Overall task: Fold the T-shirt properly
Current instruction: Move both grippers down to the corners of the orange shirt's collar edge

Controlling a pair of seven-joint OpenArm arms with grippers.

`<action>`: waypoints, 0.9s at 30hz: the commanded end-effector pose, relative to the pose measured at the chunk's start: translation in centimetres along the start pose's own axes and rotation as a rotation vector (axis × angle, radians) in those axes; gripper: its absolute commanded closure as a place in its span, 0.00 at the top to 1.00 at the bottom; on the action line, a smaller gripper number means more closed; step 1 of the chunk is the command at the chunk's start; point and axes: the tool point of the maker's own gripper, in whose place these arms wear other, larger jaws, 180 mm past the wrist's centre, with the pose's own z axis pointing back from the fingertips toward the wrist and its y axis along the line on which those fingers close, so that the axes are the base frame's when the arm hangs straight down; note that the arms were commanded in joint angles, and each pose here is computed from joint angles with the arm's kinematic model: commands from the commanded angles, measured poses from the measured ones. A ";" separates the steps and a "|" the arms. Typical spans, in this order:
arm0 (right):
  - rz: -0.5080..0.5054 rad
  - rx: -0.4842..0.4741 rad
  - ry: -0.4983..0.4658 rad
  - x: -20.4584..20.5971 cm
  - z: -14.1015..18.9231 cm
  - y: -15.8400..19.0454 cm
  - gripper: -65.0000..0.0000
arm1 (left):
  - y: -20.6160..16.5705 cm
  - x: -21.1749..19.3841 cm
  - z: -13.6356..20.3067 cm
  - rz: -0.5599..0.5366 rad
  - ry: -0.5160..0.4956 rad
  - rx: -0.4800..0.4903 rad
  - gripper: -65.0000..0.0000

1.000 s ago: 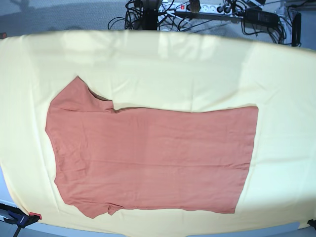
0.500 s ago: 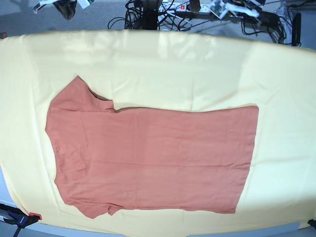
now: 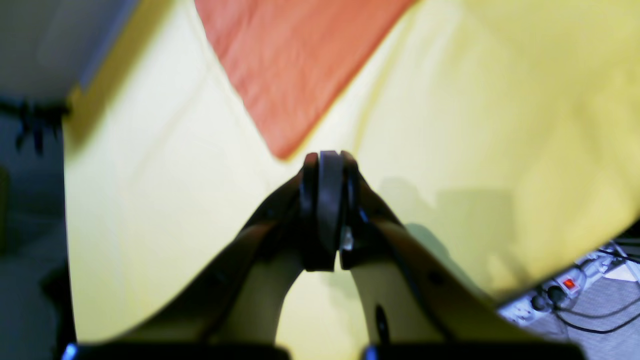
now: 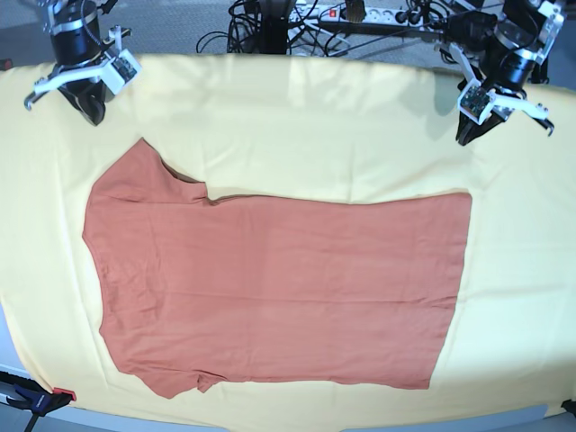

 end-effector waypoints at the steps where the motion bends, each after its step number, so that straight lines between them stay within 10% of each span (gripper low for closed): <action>1: 0.000 -0.010 -0.065 1.4 -0.2 -0.8 0.00 | 0.7 1.8 0.0 -0.040 -0.070 0.006 0.00; 11: -0.030 0.060 -0.190 3.8 -2.9 -1.2 0.00 | 4.7 -1.2 -4.5 -0.261 -0.140 -0.155 0.02; 17: -0.053 0.091 -0.131 1.7 -4.1 -0.1 0.18 | 7.2 -1.9 -5.9 -0.328 -0.162 -0.234 0.61; 27: -0.068 0.059 -0.125 1.5 -4.1 -0.7 0.45 | 8.0 -3.4 -11.0 -0.567 -0.081 -0.260 0.64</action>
